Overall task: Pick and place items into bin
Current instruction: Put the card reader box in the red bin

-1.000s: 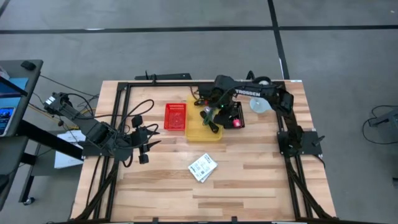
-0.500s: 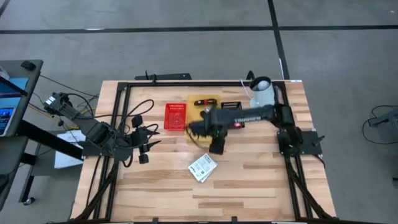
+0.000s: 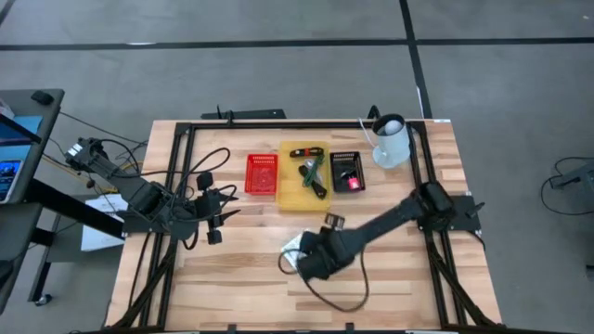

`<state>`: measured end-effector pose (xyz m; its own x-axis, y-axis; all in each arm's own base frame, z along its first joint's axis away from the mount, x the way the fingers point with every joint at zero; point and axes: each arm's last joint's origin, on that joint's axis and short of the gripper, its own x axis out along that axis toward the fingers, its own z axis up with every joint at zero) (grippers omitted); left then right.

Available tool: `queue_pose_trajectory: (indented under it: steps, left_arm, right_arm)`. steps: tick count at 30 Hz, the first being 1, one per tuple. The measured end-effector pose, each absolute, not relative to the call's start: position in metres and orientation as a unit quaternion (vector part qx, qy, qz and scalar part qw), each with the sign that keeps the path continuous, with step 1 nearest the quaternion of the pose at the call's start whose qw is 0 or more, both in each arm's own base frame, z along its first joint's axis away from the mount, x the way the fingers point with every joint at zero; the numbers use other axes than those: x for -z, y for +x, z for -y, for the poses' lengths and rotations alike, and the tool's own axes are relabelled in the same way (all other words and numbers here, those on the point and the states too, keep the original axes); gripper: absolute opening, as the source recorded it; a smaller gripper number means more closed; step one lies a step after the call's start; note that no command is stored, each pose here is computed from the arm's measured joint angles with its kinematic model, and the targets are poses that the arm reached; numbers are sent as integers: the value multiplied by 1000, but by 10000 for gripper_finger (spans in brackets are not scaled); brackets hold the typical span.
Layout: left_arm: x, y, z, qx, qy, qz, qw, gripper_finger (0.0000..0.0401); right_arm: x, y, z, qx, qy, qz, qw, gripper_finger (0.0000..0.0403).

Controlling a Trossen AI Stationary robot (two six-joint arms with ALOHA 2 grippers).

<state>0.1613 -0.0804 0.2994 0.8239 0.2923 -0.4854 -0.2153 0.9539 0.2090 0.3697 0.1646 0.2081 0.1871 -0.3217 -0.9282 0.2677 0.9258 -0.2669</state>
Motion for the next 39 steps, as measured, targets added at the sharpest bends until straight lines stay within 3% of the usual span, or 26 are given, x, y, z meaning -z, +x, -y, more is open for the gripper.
queue_pose_trajectory:
  steps: [7,16,26,33,39]
  left_arm:
    - [-300,161,81,-88,226,-282,928,137]
    - [-300,161,81,-85,238,-283,925,137]
    - [-305,166,84,-76,216,-254,940,137]
    - [-295,170,84,-62,220,-263,937,137]
    - [-254,177,92,65,332,-332,881,137]
  right_arm:
    - [-187,343,-193,300,50,-558,772,121]
    - [-157,312,-215,385,152,-507,756,121]
    - [-137,309,-223,364,199,-486,770,121]
    - [-136,306,-225,310,167,-553,755,121]
    - [-136,305,-224,297,138,-570,753,121]
